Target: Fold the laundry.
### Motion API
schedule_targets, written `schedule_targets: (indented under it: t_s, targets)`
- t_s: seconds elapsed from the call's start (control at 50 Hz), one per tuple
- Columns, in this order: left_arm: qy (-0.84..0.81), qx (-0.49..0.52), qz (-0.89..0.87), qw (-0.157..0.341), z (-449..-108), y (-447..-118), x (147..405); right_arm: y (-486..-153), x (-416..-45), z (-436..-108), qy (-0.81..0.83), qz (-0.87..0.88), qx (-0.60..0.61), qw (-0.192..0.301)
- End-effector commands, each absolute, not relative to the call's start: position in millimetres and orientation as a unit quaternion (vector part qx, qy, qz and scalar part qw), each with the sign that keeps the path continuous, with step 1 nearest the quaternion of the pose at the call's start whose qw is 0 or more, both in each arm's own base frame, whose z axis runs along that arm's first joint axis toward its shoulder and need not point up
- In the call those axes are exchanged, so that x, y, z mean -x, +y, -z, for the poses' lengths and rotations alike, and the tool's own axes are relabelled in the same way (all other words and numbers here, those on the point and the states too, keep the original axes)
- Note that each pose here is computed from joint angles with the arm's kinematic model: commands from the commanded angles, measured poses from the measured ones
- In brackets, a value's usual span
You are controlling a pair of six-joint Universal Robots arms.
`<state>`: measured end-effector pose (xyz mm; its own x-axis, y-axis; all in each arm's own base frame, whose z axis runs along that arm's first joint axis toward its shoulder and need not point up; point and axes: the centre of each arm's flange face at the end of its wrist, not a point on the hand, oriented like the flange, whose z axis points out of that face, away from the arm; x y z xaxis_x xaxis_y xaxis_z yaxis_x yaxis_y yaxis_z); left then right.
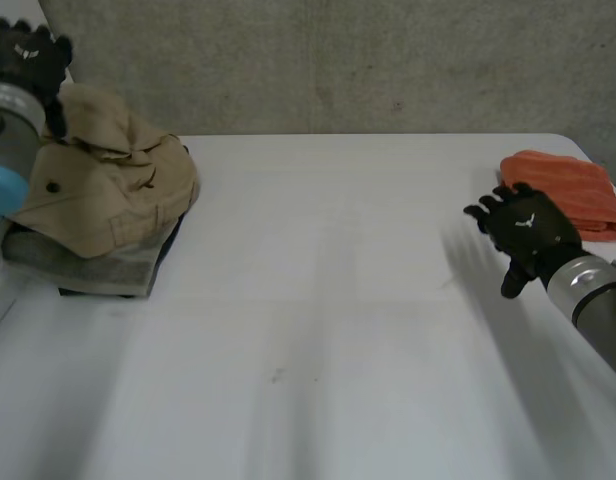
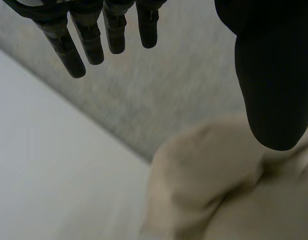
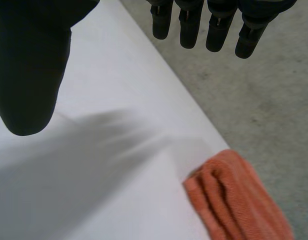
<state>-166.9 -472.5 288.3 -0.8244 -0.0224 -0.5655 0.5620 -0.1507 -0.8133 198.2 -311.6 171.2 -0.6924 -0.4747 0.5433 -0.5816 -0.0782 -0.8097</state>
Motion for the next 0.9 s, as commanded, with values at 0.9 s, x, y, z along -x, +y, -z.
schedule_targets:
  t_s: [0.9]
  targets:
    - [0.703,-0.306,0.590,-0.253,-210.8,-242.6,407.1,-298.5,-193.2,-215.0,-0.675,-0.670,-0.309,0.000]
